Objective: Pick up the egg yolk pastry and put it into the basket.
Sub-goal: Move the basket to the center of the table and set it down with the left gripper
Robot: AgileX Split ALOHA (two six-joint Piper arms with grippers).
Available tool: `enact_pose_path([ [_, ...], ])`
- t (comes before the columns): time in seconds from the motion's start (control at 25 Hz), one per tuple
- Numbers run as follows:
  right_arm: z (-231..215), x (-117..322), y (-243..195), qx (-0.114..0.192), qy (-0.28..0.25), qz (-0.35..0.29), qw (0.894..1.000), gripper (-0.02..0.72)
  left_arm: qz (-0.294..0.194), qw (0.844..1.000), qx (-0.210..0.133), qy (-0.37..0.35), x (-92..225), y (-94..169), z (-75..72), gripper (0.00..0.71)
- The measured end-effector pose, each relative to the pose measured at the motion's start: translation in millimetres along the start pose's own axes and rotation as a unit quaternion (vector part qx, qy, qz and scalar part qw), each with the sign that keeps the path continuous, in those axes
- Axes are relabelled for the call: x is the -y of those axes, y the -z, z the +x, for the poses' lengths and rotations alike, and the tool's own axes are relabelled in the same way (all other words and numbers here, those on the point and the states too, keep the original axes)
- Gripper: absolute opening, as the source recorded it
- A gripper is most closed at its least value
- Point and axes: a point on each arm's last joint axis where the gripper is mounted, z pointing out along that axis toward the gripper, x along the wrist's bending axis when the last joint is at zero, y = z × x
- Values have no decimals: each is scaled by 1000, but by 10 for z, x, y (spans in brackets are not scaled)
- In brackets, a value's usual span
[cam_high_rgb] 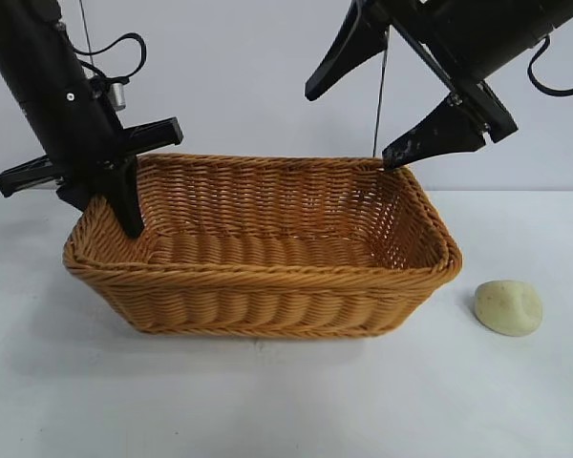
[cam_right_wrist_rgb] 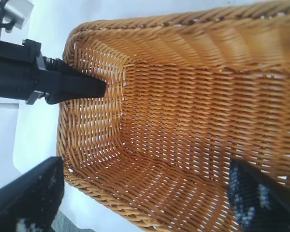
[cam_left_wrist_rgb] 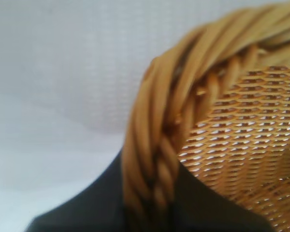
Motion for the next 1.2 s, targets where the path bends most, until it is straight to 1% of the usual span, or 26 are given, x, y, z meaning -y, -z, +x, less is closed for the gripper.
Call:
enact_pose_path([
  [0.2, -1, 0, 0, 0, -4, 0, 1000, 655, 12, 1000, -8, -2, -13, -127, 43, 83],
  [0.44, 0, 3, 0, 0, -4, 1, 1000, 655, 22, 1000, -12, 2, -48, -373, 109, 83],
  [0.6, 0, 3, 0, 0, -4, 2, 1000, 655, 17, 1000, -12, 0, -59, -382, 110, 83],
  [0.68, 1, 4, 0, 0, -4, 2, 1000, 655, 16, 1000, -12, -1, -61, -382, 110, 100],
  [0.72, 1, 4, 0, 0, -4, 2, 1000, 655, 16, 1000, -11, -1, -61, -382, 109, 129],
  [0.8, 1, 4, 0, 0, -4, 2, 1000, 655, 14, 1000, -10, 0, -65, -382, 107, 246],
  [0.92, 1, 4, 0, 0, -4, 2, 1000, 655, 13, 1000, -8, 6, -65, -382, 104, 527],
  [0.96, 1, 4, 0, 0, -4, 2, 1000, 655, 14, 1000, -8, 8, -66, -381, 103, 583],
  [1.0, 1, 4, 0, 0, -4, 2, 1000, 655, 16, 1000, -8, 10, -65, -376, 101, 626],
  [1.04, 1, 4, 0, 0, -4, 2, 1000, 655, 20, 1000, -8, 10, -63, -364, 95, 652],
  [1.2, 2, 6, 0, -1, -4, 3, 1000, 655, 38, 999, -5, 3, -80, -244, 40, 687],
])
